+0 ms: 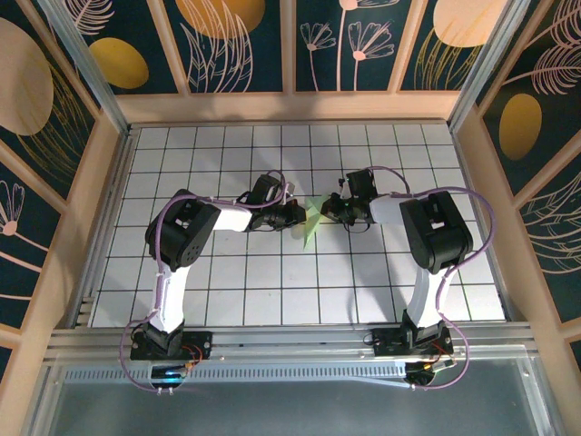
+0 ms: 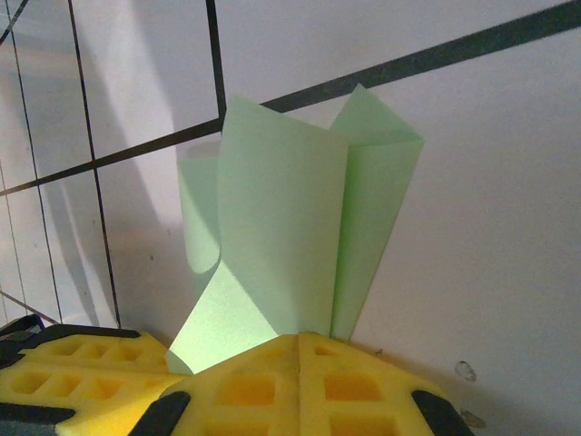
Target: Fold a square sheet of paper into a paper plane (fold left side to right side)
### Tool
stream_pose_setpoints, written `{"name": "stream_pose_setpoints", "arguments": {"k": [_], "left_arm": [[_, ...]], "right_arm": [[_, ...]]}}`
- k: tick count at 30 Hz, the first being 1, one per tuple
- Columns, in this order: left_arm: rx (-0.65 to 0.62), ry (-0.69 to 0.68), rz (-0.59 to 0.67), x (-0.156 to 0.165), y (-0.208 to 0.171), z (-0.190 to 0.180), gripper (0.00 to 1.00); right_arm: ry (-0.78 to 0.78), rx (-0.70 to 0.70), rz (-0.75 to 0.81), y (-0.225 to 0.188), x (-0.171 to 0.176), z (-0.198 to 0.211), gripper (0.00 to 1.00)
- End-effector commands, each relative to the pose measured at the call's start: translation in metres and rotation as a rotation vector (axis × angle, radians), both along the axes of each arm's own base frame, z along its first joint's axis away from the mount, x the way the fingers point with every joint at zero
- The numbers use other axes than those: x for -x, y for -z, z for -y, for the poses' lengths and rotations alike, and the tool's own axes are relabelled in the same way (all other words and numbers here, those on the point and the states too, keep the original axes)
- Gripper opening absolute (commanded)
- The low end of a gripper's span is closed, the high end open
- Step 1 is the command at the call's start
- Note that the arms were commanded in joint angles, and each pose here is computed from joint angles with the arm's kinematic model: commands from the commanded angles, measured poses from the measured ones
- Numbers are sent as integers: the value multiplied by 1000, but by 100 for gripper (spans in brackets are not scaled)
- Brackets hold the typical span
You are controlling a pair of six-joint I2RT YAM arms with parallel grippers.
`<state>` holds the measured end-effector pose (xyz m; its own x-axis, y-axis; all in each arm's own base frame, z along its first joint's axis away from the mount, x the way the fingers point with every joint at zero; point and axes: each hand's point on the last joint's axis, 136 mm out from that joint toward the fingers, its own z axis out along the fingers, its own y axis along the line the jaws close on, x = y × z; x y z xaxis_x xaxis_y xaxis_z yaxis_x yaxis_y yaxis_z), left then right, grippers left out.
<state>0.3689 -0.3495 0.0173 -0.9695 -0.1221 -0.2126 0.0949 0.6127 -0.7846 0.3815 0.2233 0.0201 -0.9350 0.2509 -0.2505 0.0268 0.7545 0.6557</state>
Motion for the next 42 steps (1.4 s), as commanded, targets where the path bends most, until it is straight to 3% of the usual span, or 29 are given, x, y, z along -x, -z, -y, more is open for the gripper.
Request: {"name": "stream_pose_setpoints", "arguments": {"k": [1, 6, 12, 15, 19, 27, 42], "left_arm": [[-204, -116, -63, -6, 58, -46, 0], [-163, -114, -27, -11, 40, -40, 7], [-114, -109, 48, -23, -5, -33, 23], [-112, -114, 75, -25, -24, -38, 26], [-94, -74, 97, -16, -51, -37, 19], [64, 97, 23, 28, -85, -4, 6], [31, 148, -27, 41, -53, 27, 1]], "right_arm": [[6, 65, -34, 15, 3, 8, 1], [6, 93, -72, 27, 10, 12, 0], [10, 106, -78, 35, 16, 17, 0], [13, 107, -73, 36, 17, 19, 0], [13, 104, -72, 37, 18, 19, 0], [4, 105, -69, 38, 17, 18, 0], [-1, 115, -80, 40, 18, 19, 0]]}}
